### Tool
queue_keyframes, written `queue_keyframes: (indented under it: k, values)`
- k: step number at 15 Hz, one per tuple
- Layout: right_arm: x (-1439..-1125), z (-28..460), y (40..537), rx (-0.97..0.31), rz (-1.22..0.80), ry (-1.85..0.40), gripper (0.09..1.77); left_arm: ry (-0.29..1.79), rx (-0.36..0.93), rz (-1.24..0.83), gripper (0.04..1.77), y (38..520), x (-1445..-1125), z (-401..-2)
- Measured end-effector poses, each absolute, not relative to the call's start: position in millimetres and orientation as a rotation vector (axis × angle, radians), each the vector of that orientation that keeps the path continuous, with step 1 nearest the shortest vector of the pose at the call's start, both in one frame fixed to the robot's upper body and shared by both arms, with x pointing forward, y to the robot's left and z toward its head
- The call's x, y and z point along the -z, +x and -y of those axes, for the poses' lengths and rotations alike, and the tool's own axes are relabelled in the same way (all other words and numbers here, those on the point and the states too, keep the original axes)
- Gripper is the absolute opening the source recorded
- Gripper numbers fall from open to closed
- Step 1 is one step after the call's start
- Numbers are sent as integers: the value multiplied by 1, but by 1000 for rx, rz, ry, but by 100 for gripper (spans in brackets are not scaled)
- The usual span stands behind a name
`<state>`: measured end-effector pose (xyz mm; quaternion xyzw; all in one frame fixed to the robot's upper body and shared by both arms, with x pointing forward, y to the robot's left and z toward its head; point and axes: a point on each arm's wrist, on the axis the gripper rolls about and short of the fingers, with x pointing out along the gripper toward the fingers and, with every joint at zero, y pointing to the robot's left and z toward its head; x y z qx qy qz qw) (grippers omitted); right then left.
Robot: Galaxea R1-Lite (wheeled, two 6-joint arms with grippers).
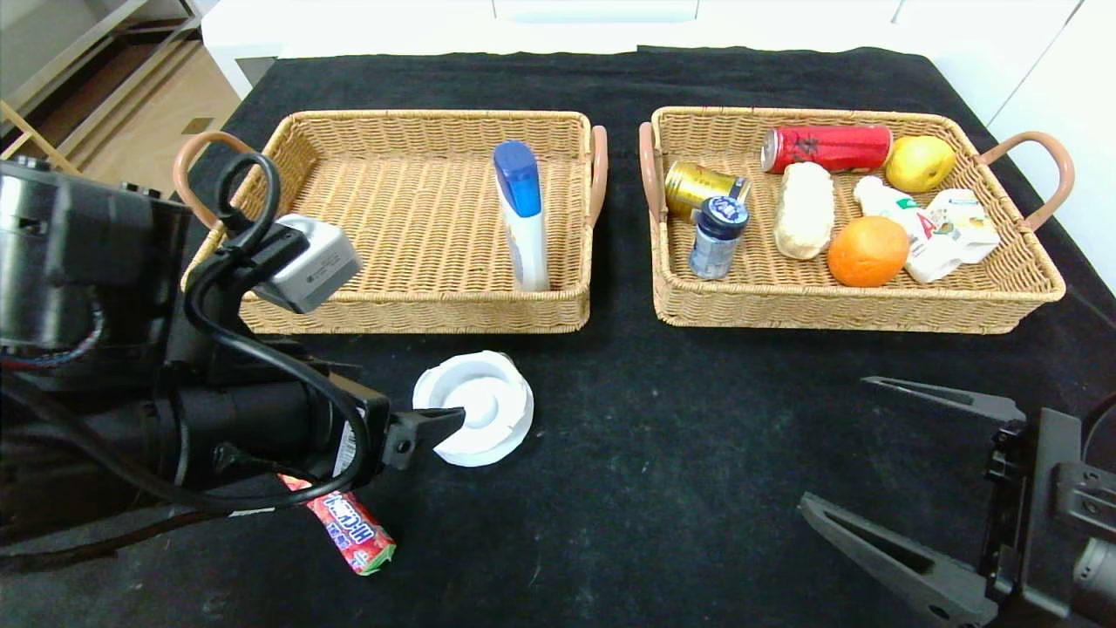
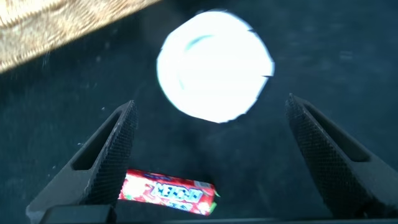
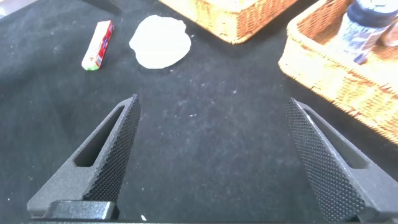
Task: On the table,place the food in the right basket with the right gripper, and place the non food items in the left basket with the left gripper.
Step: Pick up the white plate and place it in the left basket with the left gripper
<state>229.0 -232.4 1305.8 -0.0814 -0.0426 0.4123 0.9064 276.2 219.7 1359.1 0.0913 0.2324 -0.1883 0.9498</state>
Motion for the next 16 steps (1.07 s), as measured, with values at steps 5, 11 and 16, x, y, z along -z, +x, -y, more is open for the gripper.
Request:
queue_keyframes:
  k: [5, 11, 16]
  values:
    - [-1307, 234, 229, -843, 93, -167, 170, 147, 269, -552, 172, 305, -1351, -219]
    - [-1305, 234, 229, -842, 84, -169, 170, 123, 212, -568, 172, 326, -1348, -221]
    - [-1305, 234, 228, -842, 87, -169, 171, 127, 202, -596, 172, 338, -1339, -217]
